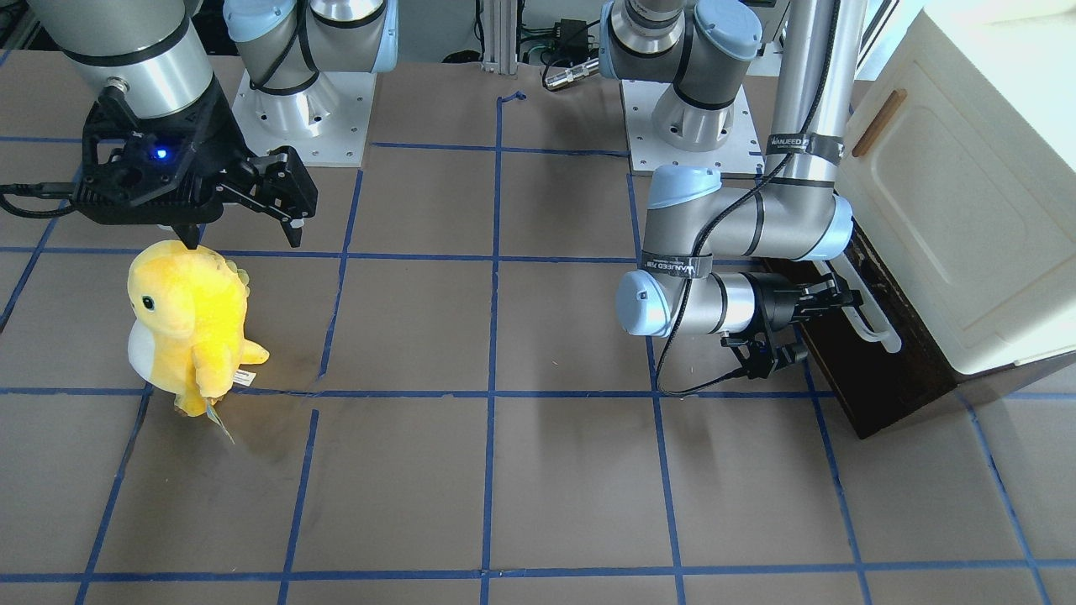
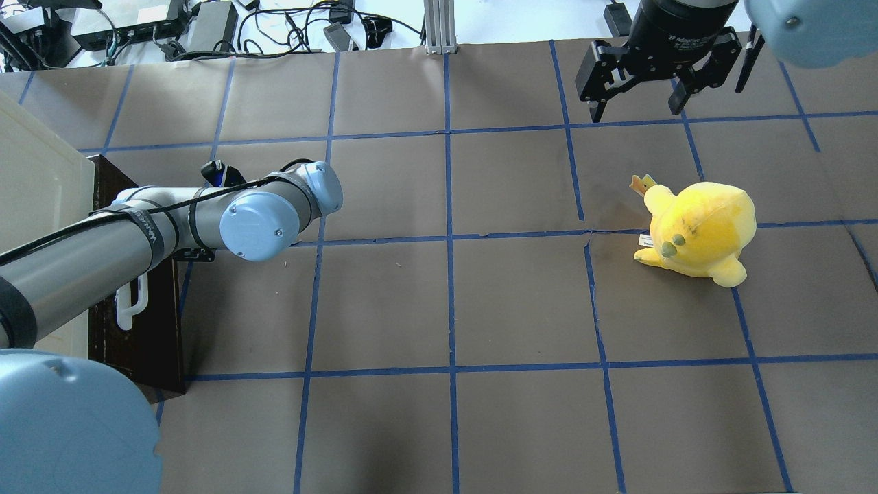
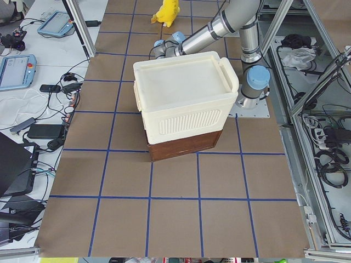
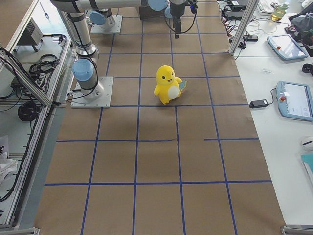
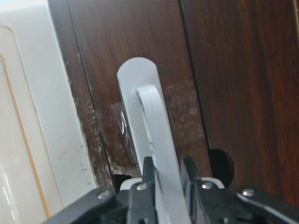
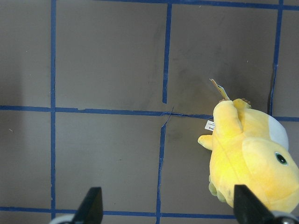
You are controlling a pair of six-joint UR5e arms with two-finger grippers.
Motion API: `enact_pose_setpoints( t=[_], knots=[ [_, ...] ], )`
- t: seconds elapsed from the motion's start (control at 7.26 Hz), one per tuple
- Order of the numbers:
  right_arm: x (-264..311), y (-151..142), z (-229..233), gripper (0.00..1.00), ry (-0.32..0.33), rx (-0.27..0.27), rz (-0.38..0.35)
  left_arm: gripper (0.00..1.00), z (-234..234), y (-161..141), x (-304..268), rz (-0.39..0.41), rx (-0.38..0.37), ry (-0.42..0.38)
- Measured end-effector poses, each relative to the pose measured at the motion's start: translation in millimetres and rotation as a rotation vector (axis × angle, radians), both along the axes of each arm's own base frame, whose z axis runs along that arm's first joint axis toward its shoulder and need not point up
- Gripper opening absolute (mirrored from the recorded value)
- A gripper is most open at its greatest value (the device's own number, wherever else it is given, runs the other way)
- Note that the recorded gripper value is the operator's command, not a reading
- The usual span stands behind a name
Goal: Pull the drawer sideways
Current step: 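Pull the handle with the left gripper, sliding the drawer out toward the plush toy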
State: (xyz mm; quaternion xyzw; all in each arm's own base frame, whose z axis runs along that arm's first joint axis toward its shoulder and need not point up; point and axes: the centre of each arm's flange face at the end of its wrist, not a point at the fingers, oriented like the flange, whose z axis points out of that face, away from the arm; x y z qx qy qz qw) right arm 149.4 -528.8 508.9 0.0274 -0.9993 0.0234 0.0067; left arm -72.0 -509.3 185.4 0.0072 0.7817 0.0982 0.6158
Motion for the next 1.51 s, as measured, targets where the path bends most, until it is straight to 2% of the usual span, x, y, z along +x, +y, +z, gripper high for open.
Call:
enact_pose_setpoints(
  t=[1.51],
  knots=[
    [0,0,0,1.00,0.000,0.000,0.000,0.27,10,-10,-37,-0.035,-0.025,0.045]
  ],
)
